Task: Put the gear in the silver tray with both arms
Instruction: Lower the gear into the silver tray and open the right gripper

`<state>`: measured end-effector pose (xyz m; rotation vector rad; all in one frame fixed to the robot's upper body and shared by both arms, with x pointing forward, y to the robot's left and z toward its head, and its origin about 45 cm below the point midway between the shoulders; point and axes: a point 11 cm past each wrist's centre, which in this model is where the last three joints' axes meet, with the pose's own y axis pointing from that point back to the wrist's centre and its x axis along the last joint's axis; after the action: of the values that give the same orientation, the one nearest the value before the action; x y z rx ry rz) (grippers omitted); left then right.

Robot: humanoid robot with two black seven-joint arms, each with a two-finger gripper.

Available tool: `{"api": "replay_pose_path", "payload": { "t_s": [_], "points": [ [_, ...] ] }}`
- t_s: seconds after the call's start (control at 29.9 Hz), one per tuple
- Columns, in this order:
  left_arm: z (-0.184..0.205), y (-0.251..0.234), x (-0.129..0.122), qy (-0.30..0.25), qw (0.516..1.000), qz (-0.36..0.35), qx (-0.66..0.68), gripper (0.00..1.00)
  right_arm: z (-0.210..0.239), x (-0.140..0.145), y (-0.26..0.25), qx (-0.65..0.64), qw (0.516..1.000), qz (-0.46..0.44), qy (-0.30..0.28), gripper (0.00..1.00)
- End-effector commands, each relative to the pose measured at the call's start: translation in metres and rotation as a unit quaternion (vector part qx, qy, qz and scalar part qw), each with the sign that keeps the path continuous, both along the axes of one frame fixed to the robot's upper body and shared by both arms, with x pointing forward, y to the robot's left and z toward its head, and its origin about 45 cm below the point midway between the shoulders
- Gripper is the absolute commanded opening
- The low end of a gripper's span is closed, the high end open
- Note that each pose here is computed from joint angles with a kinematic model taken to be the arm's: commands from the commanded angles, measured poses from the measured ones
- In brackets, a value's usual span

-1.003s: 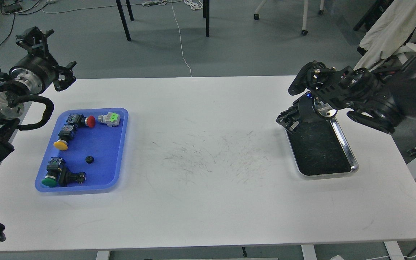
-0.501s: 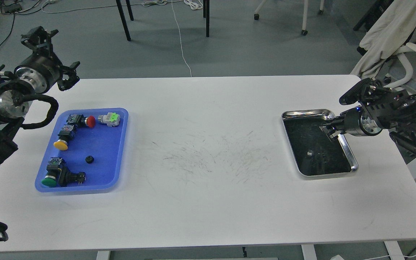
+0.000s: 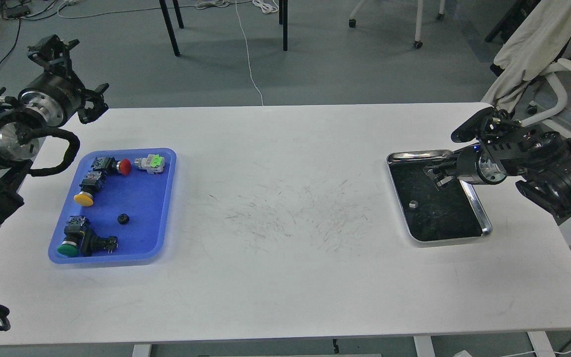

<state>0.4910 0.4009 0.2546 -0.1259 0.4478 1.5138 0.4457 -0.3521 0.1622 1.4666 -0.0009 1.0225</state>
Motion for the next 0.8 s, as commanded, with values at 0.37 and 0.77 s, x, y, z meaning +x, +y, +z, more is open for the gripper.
{"api": "replay_pose_path", "payload": {
  "t_s": [0.37,0.77],
  "points": [
    [0.003,0.004,-0.001,-0.003,1.0,0.002,0.004,0.98,-0.007,0.0,0.005,0.0,1.0,0.001,0.001,0.33],
    [0.008,0.009,-0.003,-0.007,1.0,-0.003,0.008,0.98,0.013,0.016,0.023,0.068,0.997,-0.025,-0.033,0.73]
  ]
}}
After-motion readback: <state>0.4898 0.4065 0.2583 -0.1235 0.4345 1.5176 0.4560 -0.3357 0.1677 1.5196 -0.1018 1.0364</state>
